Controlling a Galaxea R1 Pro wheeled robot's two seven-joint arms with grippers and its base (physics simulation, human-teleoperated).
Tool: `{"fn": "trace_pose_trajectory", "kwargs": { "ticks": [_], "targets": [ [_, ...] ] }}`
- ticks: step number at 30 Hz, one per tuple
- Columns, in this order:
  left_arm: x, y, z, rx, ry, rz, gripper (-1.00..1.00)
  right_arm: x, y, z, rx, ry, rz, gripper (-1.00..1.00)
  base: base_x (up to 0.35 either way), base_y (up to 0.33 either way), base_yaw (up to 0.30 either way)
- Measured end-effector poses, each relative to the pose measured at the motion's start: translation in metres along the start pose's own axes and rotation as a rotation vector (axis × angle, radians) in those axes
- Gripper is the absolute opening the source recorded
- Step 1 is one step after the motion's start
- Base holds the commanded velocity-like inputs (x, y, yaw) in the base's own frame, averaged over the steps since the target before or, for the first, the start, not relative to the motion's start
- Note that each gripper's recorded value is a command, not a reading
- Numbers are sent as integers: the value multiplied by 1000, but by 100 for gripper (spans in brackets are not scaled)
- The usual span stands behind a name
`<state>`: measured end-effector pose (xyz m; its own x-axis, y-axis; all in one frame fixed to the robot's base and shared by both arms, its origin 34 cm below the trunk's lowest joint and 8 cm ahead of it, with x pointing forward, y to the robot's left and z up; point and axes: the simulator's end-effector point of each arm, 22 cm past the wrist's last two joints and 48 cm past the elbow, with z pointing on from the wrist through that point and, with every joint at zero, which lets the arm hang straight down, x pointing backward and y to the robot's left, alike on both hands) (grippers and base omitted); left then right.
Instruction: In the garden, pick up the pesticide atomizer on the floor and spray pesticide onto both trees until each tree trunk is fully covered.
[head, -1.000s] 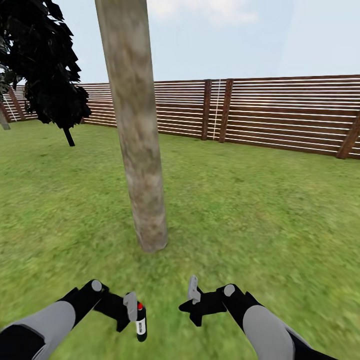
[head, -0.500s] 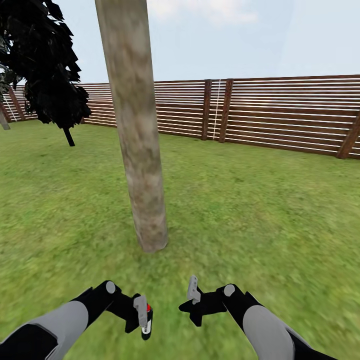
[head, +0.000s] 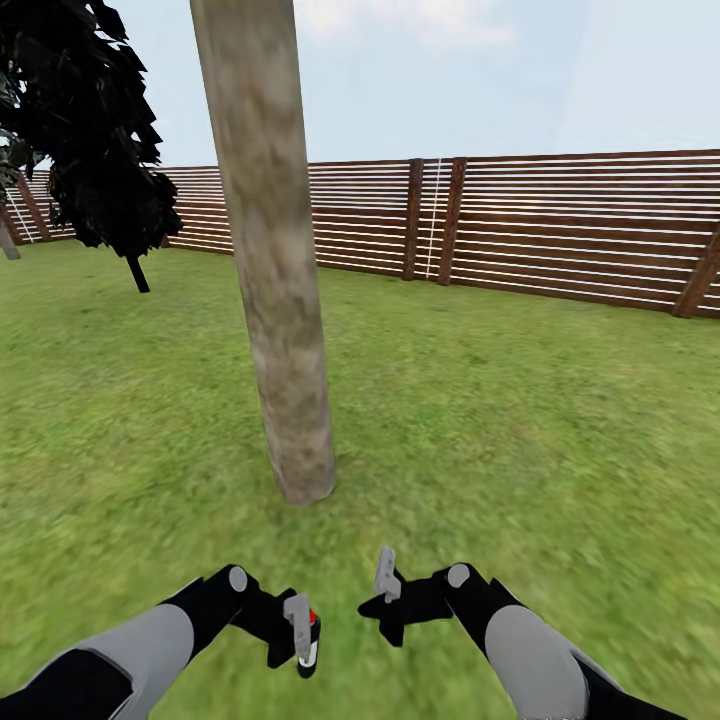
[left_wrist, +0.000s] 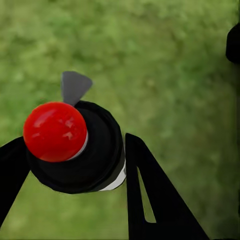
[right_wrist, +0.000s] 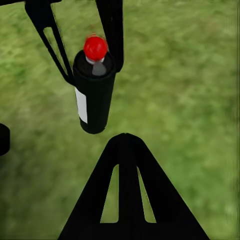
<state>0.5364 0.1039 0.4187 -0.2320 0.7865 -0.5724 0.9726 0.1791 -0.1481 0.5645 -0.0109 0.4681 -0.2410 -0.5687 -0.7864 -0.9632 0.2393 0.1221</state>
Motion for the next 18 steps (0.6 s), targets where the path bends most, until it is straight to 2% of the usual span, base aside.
{"fn": "trace_pose_trajectory", "kwargs": {
  "ticks": [6, 18],
  "targets": [
    [-9, 9, 5, -51, -14, 3, -100, -2, -3, -1, 4, -2, -3, -100, 0, 0, 0],
    [-19, -1, 17, -50, -37, -4, -100, -8, -9, -3, 12, -5, -13, -100, 0, 0, 0]
  ]
}}
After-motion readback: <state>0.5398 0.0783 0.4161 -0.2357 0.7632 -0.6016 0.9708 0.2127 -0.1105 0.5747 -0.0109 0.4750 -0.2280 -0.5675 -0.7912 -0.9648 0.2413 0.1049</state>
